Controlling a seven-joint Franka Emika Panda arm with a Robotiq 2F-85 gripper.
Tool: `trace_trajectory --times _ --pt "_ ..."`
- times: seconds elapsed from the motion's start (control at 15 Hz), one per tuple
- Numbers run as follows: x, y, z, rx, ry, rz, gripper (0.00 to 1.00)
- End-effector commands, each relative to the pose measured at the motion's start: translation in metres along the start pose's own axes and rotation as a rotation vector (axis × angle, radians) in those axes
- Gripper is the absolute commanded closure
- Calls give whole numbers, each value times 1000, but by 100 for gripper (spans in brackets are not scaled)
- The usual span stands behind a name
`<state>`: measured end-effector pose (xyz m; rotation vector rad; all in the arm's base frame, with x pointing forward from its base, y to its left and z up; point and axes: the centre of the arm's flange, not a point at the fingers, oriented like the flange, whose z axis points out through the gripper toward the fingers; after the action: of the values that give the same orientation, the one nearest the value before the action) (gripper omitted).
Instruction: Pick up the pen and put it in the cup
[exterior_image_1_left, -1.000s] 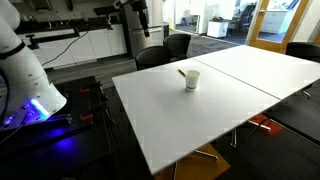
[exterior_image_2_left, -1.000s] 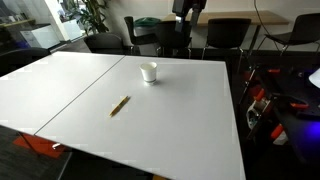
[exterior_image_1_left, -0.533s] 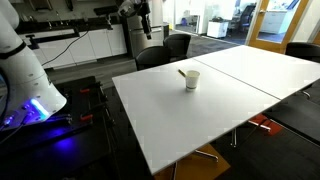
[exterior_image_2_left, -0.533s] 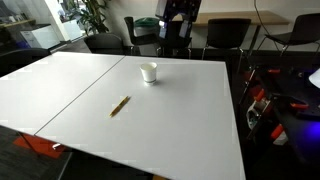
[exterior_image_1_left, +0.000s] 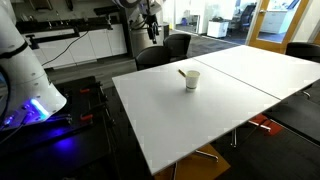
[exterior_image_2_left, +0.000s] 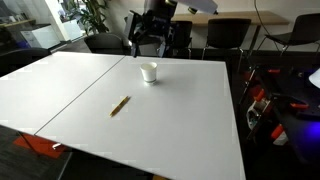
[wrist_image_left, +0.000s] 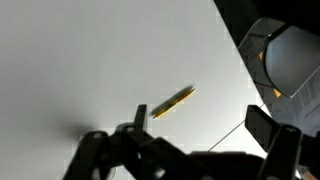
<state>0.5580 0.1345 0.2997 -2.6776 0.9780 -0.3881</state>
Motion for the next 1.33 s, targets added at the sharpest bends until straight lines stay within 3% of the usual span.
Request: trace_trajectory --times 0.0,0.2,0.67,0.8,0.93,1.27 --pt "12 -30 41 -80 120 114 0" --pt "24 -36 63 -150 179 163 0" --pt "15 -65 88 -225 141 216 0" --pt "21 -70 90 -217 119 220 0" --pt "29 -74 94 -148 74 230 0" --pt "54 -71 123 -102 37 372 0"
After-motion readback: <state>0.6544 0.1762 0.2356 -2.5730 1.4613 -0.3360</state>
